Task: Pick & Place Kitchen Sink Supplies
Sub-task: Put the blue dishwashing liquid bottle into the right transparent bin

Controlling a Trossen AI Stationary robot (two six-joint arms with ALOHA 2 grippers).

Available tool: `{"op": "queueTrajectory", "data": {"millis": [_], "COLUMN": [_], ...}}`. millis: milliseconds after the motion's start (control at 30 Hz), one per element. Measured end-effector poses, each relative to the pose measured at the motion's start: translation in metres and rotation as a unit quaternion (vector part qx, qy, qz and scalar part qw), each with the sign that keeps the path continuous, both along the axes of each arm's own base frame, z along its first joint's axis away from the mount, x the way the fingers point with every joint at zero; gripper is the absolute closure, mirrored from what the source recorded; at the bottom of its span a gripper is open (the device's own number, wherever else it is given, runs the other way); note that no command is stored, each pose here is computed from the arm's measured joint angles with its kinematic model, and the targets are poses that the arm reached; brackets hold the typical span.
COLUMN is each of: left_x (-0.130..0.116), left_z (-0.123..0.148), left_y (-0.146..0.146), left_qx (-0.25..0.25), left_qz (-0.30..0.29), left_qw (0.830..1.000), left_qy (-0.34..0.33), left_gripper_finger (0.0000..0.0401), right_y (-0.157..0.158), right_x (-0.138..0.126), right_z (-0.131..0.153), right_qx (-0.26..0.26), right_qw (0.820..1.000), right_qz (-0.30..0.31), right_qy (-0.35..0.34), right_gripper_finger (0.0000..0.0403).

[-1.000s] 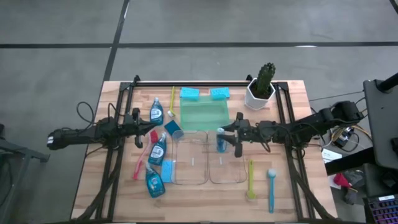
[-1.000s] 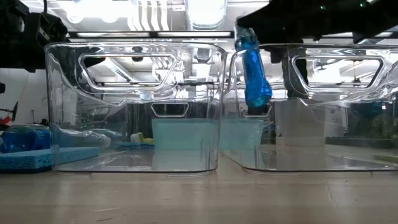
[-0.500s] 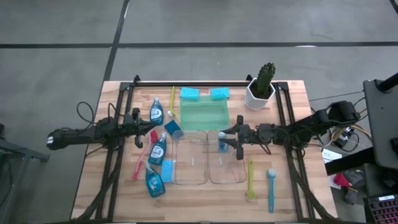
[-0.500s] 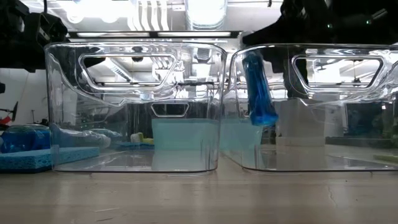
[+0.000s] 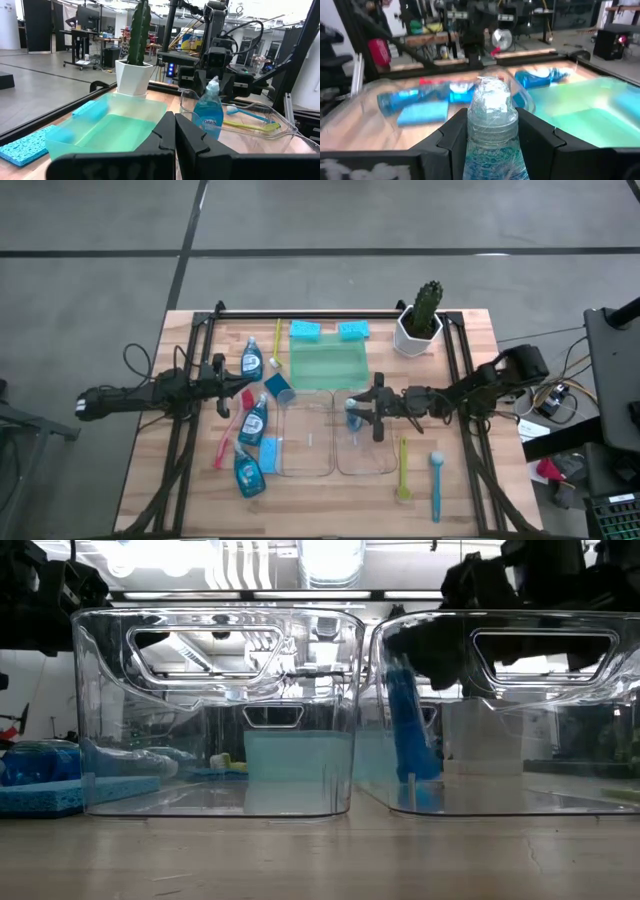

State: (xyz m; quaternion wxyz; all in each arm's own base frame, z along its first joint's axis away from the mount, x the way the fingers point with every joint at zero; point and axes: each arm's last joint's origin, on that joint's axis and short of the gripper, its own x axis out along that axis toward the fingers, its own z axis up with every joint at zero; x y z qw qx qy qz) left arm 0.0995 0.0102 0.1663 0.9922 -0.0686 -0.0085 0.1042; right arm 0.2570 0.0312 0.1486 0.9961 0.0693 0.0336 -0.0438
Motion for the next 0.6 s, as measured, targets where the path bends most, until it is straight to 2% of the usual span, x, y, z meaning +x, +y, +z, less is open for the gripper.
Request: {"op": "queueTrajectory", "data": {"millis": [267,600], "left_x": [0.0,0.0], "left_z": [0.0001,0.0001], "left_y": [0.0,0.0], "left_qx": [0.0,0.0], "left_qz": [0.0,0.0], "left_qw": [1.0,1.0], "left_qy": [0.0,0.0], "left_gripper_finger": [0.0401,0.0401], "right_y": [0.0014,0.0014], "right_x": [0.0104,0.011], "right_z": [-0.0034,-0.0024], "right_qx": [-0.005,-0.015], "right_qw": [1.0,1.0], "right_qz": [-0.001,-0.002], "right_qy": [-0.009,-0.011], "right_gripper_finger": [0.026,0.024]}}
